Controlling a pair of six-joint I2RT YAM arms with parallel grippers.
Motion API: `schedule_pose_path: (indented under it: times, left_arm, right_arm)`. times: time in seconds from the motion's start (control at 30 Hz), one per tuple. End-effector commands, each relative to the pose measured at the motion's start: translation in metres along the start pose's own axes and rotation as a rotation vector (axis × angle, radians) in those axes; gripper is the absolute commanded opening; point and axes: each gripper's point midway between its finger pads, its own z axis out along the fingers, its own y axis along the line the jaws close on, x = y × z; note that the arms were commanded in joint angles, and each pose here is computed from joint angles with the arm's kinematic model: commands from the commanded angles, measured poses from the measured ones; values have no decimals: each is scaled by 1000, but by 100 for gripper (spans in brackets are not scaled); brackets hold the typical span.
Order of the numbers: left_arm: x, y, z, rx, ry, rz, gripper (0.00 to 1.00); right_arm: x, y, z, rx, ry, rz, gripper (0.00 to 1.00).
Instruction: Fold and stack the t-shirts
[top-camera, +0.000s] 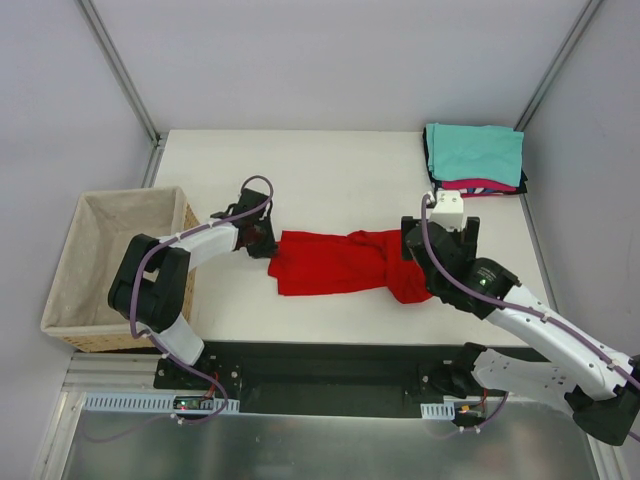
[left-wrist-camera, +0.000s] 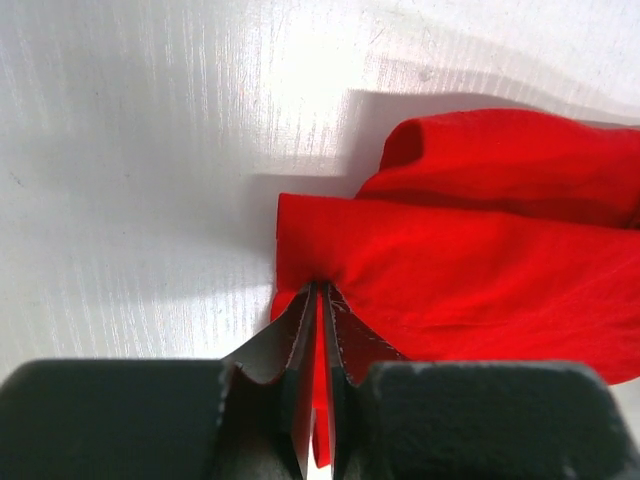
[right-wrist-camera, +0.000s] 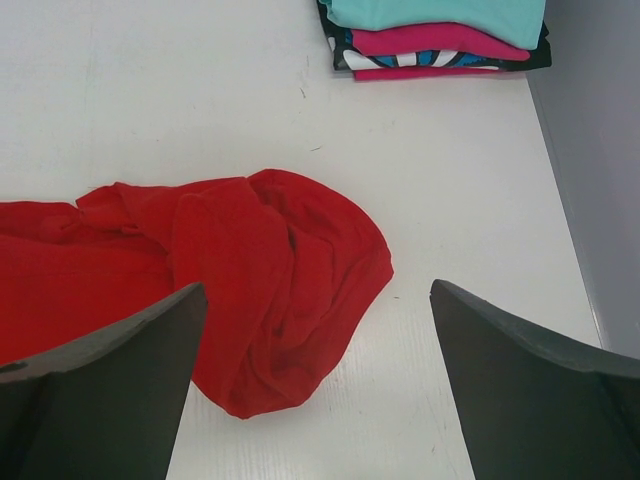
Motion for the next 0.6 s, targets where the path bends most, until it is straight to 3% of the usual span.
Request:
schedule_pose_path:
  times: [0.0,0.07,0.1,0.2,0.23,0.3,0.37,0.57]
  left_arm:
    - [-7,1,-9,-8,-52,14,6]
    - [-5,5,-9,-21,-57,17,9]
    - [-8,7,-13,-30,-78,17,24]
    - [-7,11,-21,-35,-104,4,53]
    - [-10,17,-22,-64,-128,2,69]
    - [-12,18,-29,-63,-154,2,80]
    - [-14,19,-31,-62,-162,6,88]
    - [-16,21,-22,-72,-143,3,84]
  right_arm:
    - [-4,3,-1,-17,-9,22,99]
    - [-3,2,-1,-18,-6,22,99]
    - [-3,3,-1,-21,-6,23,99]
    - [-2,5,-1,-28,0,21,99]
    - [-2,4,-1,-27,0,26,99]
    - [-1,7,0,-34,7,25,99]
    - [0,9,0,-40,12,28,99]
    - [-1,12,-1,-56,18,28,99]
